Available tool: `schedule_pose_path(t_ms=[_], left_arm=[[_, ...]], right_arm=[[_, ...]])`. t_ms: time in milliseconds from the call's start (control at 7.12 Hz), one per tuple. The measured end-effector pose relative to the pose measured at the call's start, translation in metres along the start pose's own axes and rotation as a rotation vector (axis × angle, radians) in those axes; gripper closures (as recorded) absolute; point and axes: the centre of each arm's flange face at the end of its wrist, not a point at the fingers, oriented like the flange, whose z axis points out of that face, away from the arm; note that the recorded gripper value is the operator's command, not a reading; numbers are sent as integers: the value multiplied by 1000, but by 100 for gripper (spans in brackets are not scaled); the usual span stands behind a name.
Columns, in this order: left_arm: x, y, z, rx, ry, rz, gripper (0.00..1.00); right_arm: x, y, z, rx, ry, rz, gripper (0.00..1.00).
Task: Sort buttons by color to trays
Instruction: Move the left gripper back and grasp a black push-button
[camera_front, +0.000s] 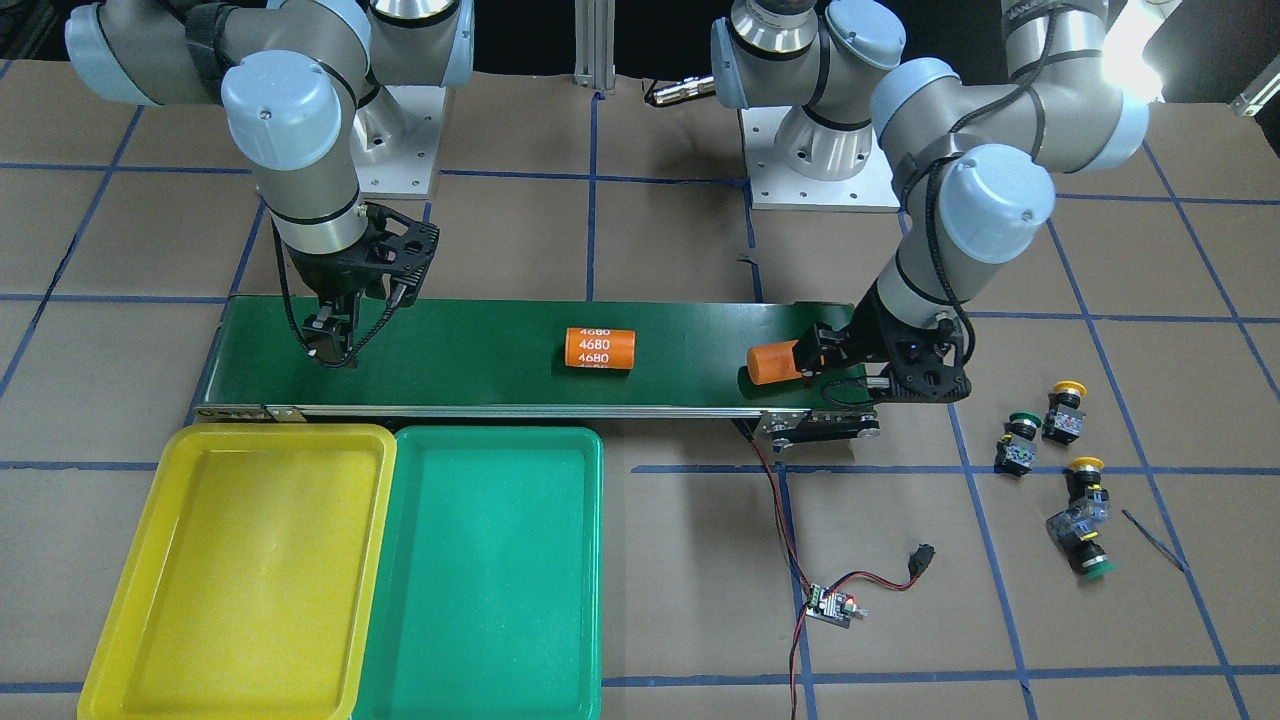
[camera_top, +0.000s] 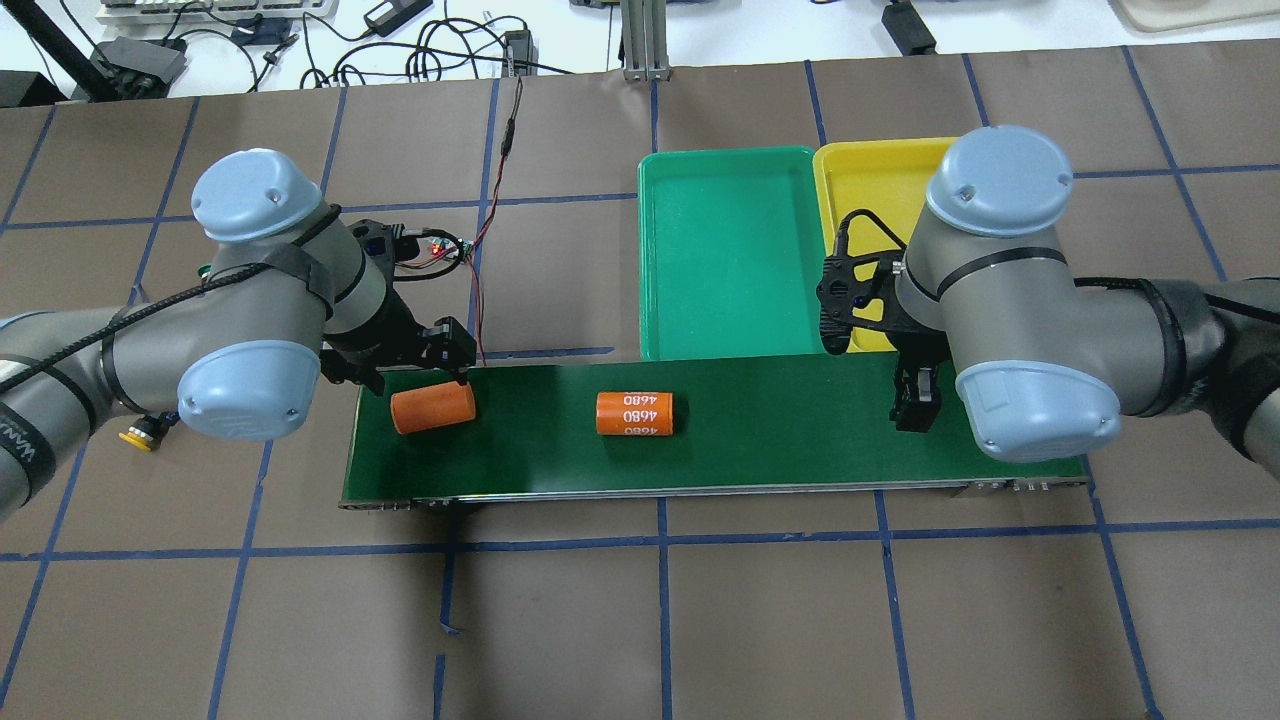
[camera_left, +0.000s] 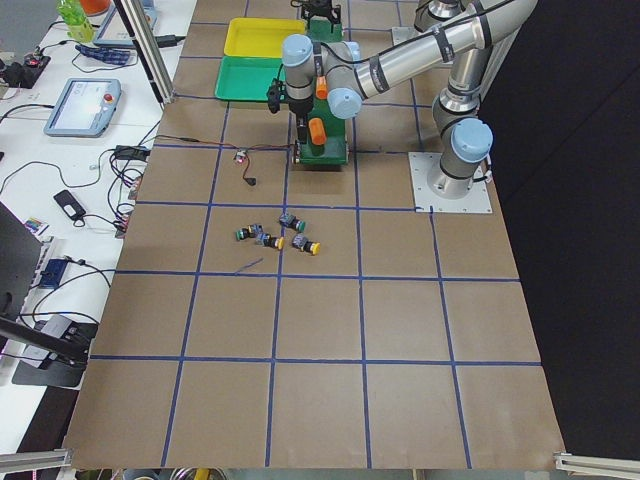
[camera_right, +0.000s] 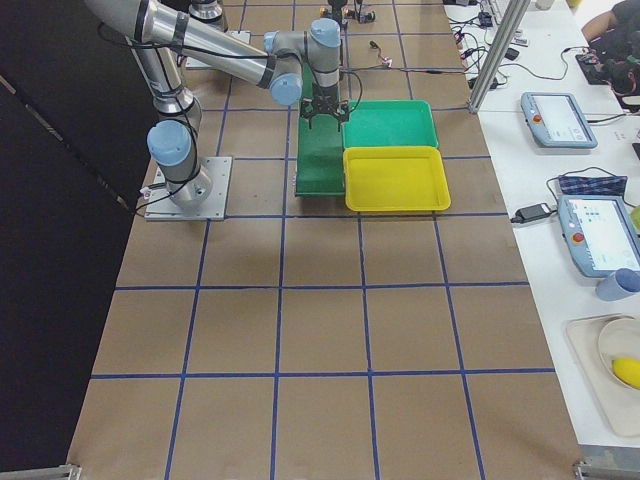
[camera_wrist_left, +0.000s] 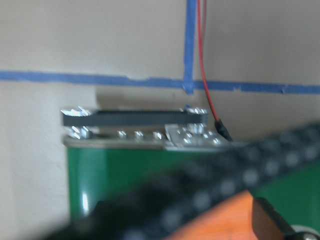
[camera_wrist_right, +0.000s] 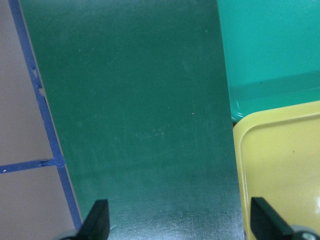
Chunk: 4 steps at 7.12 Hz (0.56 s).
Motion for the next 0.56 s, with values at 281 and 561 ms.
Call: schedule_pose_path(t_ms=[281, 561], left_arm=[[-99, -24, -6, 0, 6, 113, 0], [-188, -21, 28, -37, 46, 255, 0]], right_arm=[[0, 0, -2, 1, 5, 3, 0], [0, 0, -3, 1, 6, 1, 0]])
